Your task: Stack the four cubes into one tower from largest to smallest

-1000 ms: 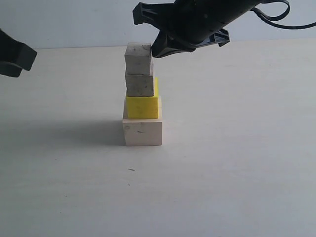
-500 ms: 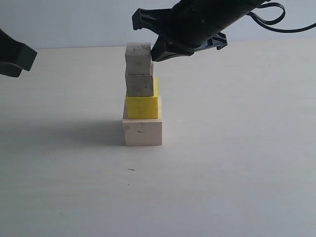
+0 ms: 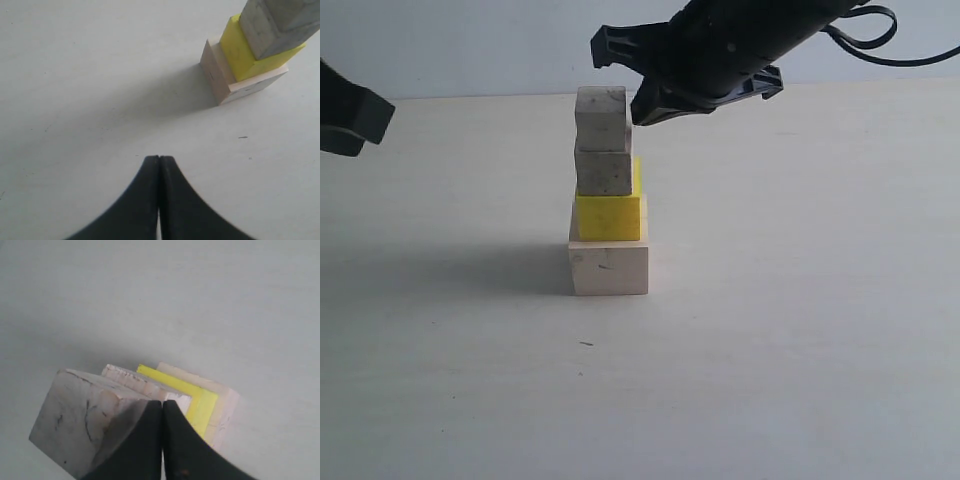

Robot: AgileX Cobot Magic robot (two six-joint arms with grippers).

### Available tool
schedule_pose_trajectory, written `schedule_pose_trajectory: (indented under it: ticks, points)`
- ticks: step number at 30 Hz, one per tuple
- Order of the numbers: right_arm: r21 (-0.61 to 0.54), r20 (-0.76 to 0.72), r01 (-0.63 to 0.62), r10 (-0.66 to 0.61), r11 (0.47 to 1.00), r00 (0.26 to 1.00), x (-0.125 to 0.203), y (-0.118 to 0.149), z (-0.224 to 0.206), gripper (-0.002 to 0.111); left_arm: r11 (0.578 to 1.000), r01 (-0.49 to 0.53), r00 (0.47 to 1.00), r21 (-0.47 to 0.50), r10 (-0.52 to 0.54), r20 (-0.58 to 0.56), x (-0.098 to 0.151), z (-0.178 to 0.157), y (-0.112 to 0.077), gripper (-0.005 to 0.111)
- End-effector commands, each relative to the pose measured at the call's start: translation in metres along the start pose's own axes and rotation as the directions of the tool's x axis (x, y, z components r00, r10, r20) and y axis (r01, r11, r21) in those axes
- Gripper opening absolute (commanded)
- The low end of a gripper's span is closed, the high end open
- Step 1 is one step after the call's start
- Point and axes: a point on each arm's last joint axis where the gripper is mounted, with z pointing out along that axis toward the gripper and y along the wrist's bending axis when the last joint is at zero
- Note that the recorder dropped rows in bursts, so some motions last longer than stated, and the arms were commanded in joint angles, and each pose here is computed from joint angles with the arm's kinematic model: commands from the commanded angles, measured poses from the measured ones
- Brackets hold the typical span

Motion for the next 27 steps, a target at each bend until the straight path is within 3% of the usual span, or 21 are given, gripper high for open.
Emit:
schedule_pose_trajectory:
  ticks: [1,6,10,11,15,20,27]
  points:
    - [0.116,0.092,0.08,-0.091,0.99,0.992,-0.008,-0.001,-0.031,0.0,1.0,0.004,1.0,0.008,-0.004,0.018,0.001,-0.003,0.001,0.0]
    - [0.241,0.222,0.156,-0.211,0.958,0.952,-0.013,0.004,-0.087,0.0,1.0,0.01,0.997,0.02,-0.012,0.072,-0.001,-0.009,0.001,0.0]
    - [0.206,0.467,0.182,-0.26,0.961,0.845,-0.002,0.023,-0.164,0.0,0.997,0.006,0.955,0.072,-0.027,0.296,0.005,-0.028,0.003,0.0]
    - [0.21,0.548,0.204,-0.288,0.956,0.786,0.01,0.024,-0.183,0.0,0.997,-0.004,0.931,0.079,-0.025,0.365,0.013,-0.033,0.005,0.0]
    - [0.264,0.64,0.275,-0.381,0.925,0.667,0.062,0.011,-0.202,0.0,0.997,-0.035,0.907,0.071,0.002,0.42,0.047,-0.021,0.009,0.0]
    - [0.271,0.581,0.278,-0.387,0.921,0.716,0.117,-0.011,-0.194,0.0,0.996,-0.048,0.916,0.076,0.014,0.401,0.071,-0.001,0.008,0.0]
    - [0.243,0.588,0.255,-0.351,0.936,0.729,0.135,-0.012,-0.208,0.0,0.996,-0.052,0.914,0.076,0.017,0.406,0.071,-0.001,0.008,0.0]
